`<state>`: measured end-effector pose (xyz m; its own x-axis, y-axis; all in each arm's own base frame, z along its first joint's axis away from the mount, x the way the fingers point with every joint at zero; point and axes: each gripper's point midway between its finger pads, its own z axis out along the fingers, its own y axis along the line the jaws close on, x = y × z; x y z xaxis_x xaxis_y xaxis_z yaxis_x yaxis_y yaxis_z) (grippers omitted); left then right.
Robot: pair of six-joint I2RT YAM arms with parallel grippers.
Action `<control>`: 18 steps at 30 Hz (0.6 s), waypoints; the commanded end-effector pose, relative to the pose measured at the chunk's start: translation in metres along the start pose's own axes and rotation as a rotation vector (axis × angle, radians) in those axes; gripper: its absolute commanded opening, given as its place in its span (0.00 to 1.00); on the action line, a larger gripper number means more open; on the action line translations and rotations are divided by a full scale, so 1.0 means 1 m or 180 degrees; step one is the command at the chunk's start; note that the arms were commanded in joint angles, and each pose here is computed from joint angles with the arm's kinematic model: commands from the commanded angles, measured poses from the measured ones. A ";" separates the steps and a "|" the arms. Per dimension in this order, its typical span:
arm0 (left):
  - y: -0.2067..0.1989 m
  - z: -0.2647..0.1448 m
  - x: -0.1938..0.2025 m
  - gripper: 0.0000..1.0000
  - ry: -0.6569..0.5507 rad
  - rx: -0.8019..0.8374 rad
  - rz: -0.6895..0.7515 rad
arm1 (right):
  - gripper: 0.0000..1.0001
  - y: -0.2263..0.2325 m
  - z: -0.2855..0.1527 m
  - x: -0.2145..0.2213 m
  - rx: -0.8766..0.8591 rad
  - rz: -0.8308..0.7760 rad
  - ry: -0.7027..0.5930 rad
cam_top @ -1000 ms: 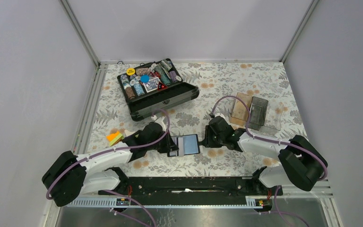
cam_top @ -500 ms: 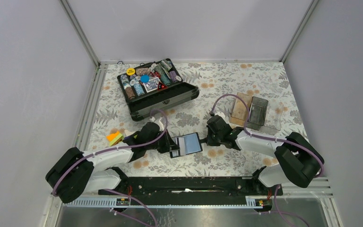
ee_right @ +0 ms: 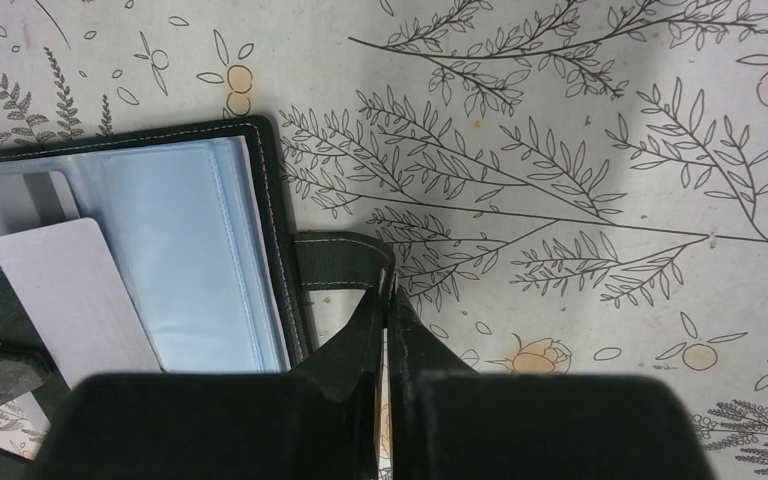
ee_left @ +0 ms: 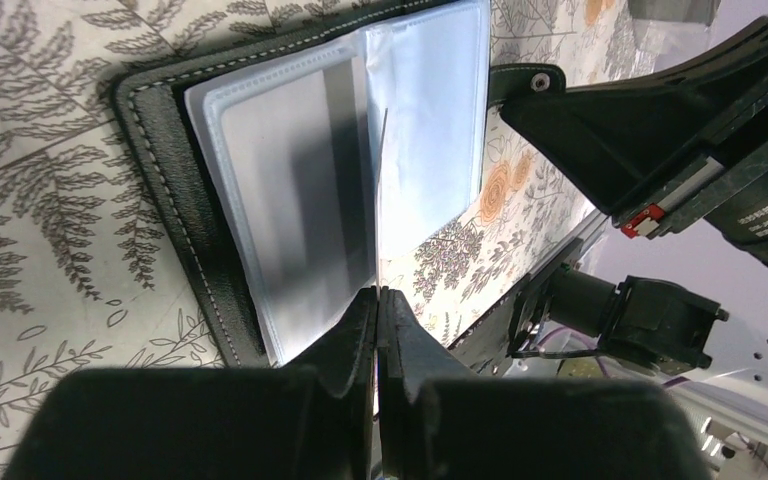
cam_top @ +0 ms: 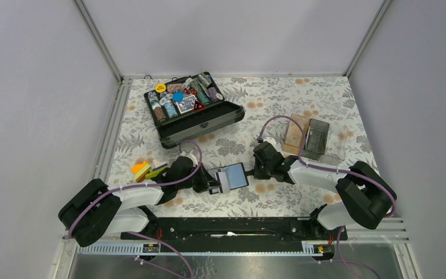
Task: Put the credit cards into the card holder
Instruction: Insert the credit card into the card holder.
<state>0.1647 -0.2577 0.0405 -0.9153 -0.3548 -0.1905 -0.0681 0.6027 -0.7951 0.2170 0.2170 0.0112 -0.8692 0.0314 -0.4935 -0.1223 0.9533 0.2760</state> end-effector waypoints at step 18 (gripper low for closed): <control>-0.014 0.000 -0.021 0.00 -0.0224 0.0292 -0.0147 | 0.00 0.006 0.004 -0.007 0.0127 -0.0066 -0.0024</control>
<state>0.1782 -0.2546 0.0467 -0.8907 -0.4162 -0.1828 -0.0911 0.5574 -0.8252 0.2194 0.2233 0.0109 -0.8706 0.0175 -0.4916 -0.1305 0.9553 0.2652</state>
